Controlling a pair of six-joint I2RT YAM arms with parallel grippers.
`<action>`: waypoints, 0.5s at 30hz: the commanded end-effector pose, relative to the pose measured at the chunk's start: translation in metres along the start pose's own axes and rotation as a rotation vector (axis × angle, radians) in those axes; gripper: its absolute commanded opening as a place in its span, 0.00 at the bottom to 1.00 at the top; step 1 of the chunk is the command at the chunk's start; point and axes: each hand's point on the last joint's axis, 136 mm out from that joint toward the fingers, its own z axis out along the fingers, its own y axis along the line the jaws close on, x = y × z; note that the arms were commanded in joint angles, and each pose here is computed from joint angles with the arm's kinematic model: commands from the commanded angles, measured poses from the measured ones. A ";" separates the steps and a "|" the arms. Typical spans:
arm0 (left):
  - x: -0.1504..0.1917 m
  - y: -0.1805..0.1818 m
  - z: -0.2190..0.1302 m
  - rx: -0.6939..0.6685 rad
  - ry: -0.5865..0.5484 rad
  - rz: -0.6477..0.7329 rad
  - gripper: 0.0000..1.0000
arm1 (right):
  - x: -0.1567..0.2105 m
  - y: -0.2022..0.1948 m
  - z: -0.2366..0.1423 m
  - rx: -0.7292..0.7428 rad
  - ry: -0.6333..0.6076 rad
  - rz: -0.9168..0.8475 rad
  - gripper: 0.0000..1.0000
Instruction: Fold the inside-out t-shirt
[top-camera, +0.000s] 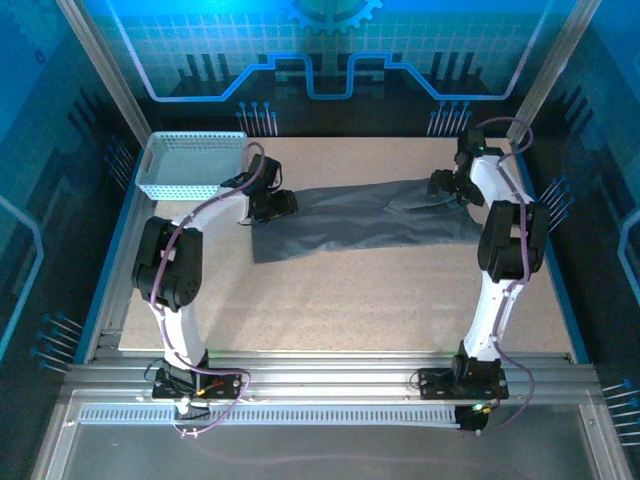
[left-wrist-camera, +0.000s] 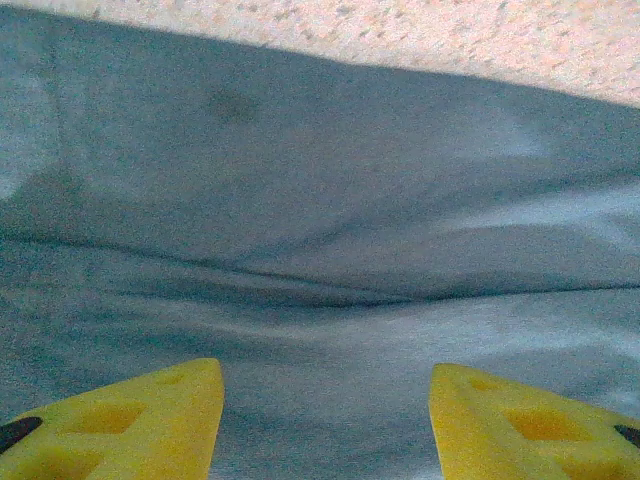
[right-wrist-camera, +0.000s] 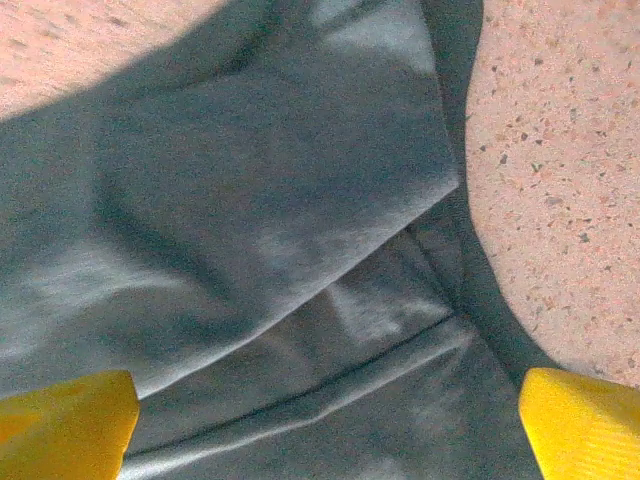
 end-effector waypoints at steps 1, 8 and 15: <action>0.014 0.014 0.012 -0.021 0.040 -0.036 0.58 | 0.006 -0.008 0.010 0.043 0.083 -0.016 1.00; 0.028 0.034 0.027 -0.046 0.067 -0.079 0.57 | 0.004 -0.019 0.032 0.063 0.150 0.057 1.00; 0.037 0.057 0.027 -0.076 0.063 -0.135 0.57 | 0.015 -0.020 0.048 0.086 0.216 0.068 0.99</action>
